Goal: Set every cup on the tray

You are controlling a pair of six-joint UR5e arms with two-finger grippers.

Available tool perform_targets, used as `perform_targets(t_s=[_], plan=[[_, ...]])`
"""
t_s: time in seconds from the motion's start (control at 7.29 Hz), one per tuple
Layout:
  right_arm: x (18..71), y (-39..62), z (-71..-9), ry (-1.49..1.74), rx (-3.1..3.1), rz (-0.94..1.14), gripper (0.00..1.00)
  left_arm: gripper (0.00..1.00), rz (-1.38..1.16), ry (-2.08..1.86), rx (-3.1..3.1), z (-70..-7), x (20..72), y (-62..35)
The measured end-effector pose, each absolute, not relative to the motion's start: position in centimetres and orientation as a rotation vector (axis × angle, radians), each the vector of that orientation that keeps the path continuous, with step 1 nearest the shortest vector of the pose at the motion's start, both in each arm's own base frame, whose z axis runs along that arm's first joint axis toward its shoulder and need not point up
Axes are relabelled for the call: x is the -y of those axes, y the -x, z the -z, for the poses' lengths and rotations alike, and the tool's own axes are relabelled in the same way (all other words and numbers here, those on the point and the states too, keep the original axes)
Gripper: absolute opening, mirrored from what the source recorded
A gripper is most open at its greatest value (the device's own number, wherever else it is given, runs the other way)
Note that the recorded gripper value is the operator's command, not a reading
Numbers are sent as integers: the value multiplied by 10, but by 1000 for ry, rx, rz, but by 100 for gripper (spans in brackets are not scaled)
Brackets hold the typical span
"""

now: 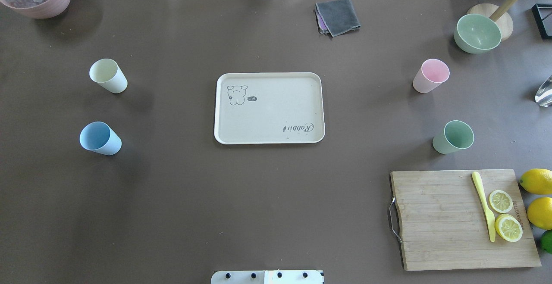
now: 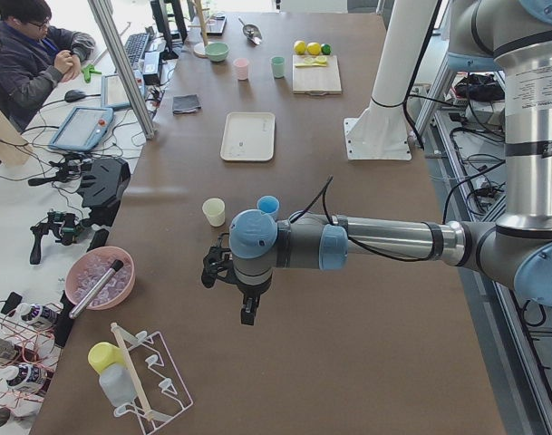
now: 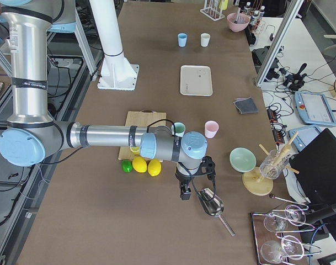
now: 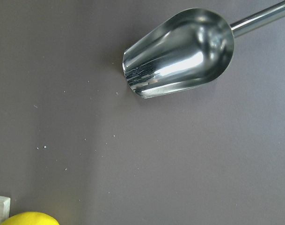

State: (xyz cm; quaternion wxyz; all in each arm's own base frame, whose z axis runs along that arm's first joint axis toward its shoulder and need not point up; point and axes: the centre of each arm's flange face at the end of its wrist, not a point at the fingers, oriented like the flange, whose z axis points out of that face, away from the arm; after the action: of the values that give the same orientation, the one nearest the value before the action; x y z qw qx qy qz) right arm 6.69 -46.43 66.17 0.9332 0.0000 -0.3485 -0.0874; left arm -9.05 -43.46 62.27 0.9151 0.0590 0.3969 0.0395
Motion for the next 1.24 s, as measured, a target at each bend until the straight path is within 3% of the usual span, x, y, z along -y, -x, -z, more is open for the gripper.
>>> perform_targets(t_s=[0.69, 1.24], plan=[[466, -67, -659, -8, 708, 185, 100, 98, -94, -145, -810, -610, 437, 90], [470, -73, -632, -209, 699, 239, 100, 98, -105, -185, -810, -588, 449, 90]])
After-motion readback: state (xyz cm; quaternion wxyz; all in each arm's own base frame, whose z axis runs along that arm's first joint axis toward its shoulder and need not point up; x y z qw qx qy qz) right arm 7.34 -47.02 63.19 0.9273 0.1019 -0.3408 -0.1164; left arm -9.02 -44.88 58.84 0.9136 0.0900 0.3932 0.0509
